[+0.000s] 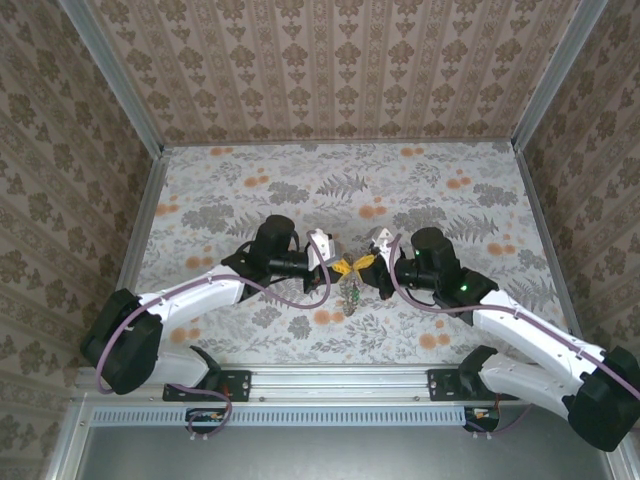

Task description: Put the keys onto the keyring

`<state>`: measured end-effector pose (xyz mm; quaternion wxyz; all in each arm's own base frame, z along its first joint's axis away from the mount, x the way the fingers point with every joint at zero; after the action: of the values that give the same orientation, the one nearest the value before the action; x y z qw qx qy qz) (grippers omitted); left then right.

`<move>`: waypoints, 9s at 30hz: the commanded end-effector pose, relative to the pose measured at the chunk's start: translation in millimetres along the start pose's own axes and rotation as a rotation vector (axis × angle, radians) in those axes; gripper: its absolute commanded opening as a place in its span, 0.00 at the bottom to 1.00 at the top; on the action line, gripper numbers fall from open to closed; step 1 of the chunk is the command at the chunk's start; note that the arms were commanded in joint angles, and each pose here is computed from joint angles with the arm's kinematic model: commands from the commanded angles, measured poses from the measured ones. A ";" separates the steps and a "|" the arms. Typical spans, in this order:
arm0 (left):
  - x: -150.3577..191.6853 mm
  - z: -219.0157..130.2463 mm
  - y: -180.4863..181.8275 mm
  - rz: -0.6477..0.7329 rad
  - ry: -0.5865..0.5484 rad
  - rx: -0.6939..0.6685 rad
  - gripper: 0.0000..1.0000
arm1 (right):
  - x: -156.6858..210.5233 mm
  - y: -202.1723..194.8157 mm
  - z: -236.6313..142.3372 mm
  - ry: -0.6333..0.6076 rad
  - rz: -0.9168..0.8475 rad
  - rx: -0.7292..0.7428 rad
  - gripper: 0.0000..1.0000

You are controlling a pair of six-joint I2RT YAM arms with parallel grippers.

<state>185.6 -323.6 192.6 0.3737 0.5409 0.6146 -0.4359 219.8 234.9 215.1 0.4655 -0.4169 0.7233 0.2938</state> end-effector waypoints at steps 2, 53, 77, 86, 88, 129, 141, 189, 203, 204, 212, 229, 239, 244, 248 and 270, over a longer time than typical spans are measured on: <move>-27.1 -0.6 -1.3 0.049 -0.064 0.015 0.00 | -26.0 -4.1 2.2 -0.075 -0.054 0.026 0.00; -26.6 2.7 -1.6 0.060 -0.080 0.034 0.00 | 11.6 -31.2 -14.6 0.112 -0.157 0.269 0.27; -24.8 -2.3 -15.4 0.116 -0.047 0.102 0.00 | -9.2 6.1 -12.0 0.038 -0.358 0.016 0.29; -25.0 -2.0 -16.1 0.116 -0.050 0.105 0.00 | -2.0 3.6 -5.5 0.075 -0.364 0.007 0.27; -25.2 -2.0 -15.5 0.117 -0.047 0.101 0.00 | -0.2 4.0 -5.1 0.079 -0.365 0.003 0.27; -23.2 -4.6 -11.2 0.117 -0.040 0.053 0.00 | 7.6 -0.2 -24.0 0.137 -0.407 0.068 0.24; -24.2 -3.8 -9.8 0.123 -0.066 0.042 0.00 | 6.9 12.5 -20.1 0.116 -0.418 -0.038 0.24; -21.0 -4.0 -12.6 0.119 -0.054 0.054 0.00 | 12.3 -8.3 4.0 0.135 -0.433 0.025 0.14; -8.6 -3.8 -21.3 0.174 0.090 0.078 0.22 | 6.4 -6.0 1.4 0.170 -0.429 -0.008 0.00; -6.2 -3.0 -21.4 0.175 0.105 0.080 0.23 | 5.2 -5.2 1.3 0.168 -0.425 -0.014 0.00; -5.3 1.1 -17.8 0.186 0.156 0.057 0.26 | 4.6 -3.1 0.2 0.164 -0.423 -0.024 0.00; -4.6 11.9 -10.5 0.184 0.177 0.049 0.18 | 1.1 0.5 0.8 0.130 -0.418 -0.038 0.00; -12.8 13.4 -11.5 0.182 0.137 0.059 0.14 | -3.2 3.4 -2.3 0.089 -0.411 -0.036 0.00; -13.7 12.0 -11.3 0.174 0.108 0.058 0.14 | -3.4 3.3 -5.9 0.068 -0.412 -0.019 0.00; -12.9 8.4 -11.4 0.166 0.098 0.058 0.09 | -2.9 4.7 -6.9 0.070 -0.409 -0.026 0.00; -41.3 -10.7 -14.9 0.108 -0.167 0.147 0.00 | -3.7 -6.2 -12.0 -0.053 -0.281 -0.052 0.17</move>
<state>184.7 -327.6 208.1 0.3819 0.5581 0.5644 -0.4734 225.8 218.0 209.3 0.4917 -0.5240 0.6599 0.2195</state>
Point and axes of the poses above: each hand's point on the last joint's axis, 136 mm out from that joint toward the fingers, its own z axis out along the fingers, its own y axis along the line the jaws close on, x = y × z, the point moved 2 cm from there along -z, back along the fingers, and after that the axes turned 7 degrees about -z, right-handed, at the moved point
